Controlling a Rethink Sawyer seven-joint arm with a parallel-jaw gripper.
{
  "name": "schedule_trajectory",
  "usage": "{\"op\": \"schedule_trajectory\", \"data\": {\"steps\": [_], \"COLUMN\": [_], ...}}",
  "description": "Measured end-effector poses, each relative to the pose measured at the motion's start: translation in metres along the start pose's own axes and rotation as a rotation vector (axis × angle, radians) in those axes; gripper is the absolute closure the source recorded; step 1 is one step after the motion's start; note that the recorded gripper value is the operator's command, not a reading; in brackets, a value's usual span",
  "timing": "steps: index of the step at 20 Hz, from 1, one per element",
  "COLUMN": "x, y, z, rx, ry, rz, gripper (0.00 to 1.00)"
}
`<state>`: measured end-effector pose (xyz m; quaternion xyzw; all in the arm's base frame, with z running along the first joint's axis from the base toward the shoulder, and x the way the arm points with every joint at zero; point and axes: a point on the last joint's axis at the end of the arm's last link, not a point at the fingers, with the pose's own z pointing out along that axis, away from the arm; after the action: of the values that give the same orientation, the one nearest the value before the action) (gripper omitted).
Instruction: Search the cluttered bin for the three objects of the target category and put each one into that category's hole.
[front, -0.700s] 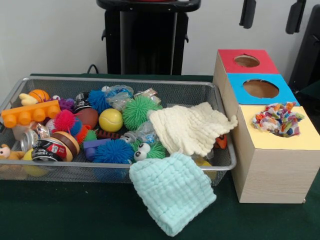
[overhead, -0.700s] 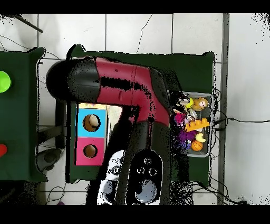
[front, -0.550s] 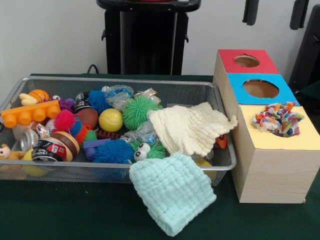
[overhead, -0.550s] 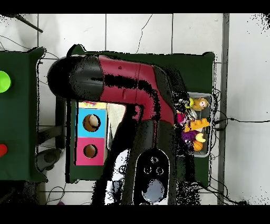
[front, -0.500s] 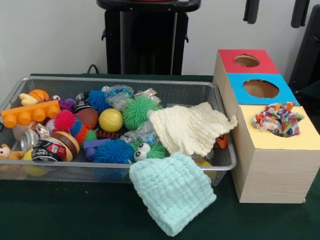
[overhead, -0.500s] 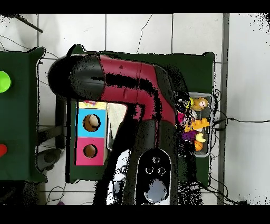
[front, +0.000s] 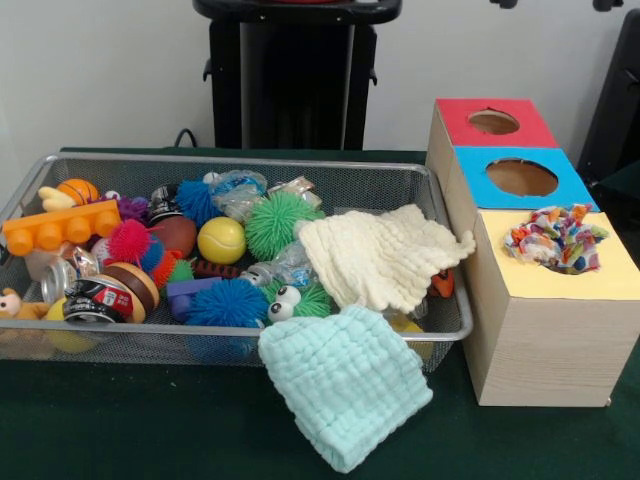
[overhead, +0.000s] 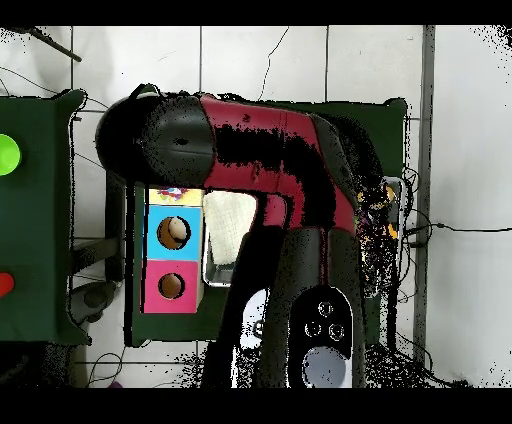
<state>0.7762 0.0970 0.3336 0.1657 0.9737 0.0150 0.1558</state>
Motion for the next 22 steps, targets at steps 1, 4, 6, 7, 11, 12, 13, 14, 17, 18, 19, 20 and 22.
{"op": "schedule_trajectory", "data": {"steps": [1, 4, 6, 7, 11, 12, 13, 14, 17, 18, 19, 20, 22], "x": [0.001, 0.003, 0.005, 0.006, 0.016, 0.017, 0.019, 0.020, 0.026, 0.028, 0.029, 0.031, 0.035], "y": [0.001, 0.007, 0.010, 0.012, 0.020, 0.020, 0.022, 0.023, 0.027, 0.028, 0.029, 0.030, 0.033], "z": [0.000, 0.001, 0.002, 0.003, 0.010, 0.012, 0.014, 0.016, 0.025, 0.028, 0.030, 0.032, 0.037], "rx": [0.000, -0.003, -0.003, -0.003, -0.004, -0.004, -0.004, -0.005, -0.013, -0.015, -0.017, -0.018, -0.024], "ry": [-0.001, -0.001, -0.001, 0.000, -0.002, -0.005, -0.013, -0.017, -0.045, -0.054, -0.059, -0.065, -0.078], "rz": [-0.006, -0.021, -0.034, -0.042, -0.073, -0.078, -0.086, -0.090, -0.110, -0.116, -0.121, -0.126, -0.139], "gripper": [0.00, 0.00, 0.00, 0.00, 0.00, 0.00, 0.00, 0.00, 0.00, 0.00, 0.00, 0.00, 0.00]}}
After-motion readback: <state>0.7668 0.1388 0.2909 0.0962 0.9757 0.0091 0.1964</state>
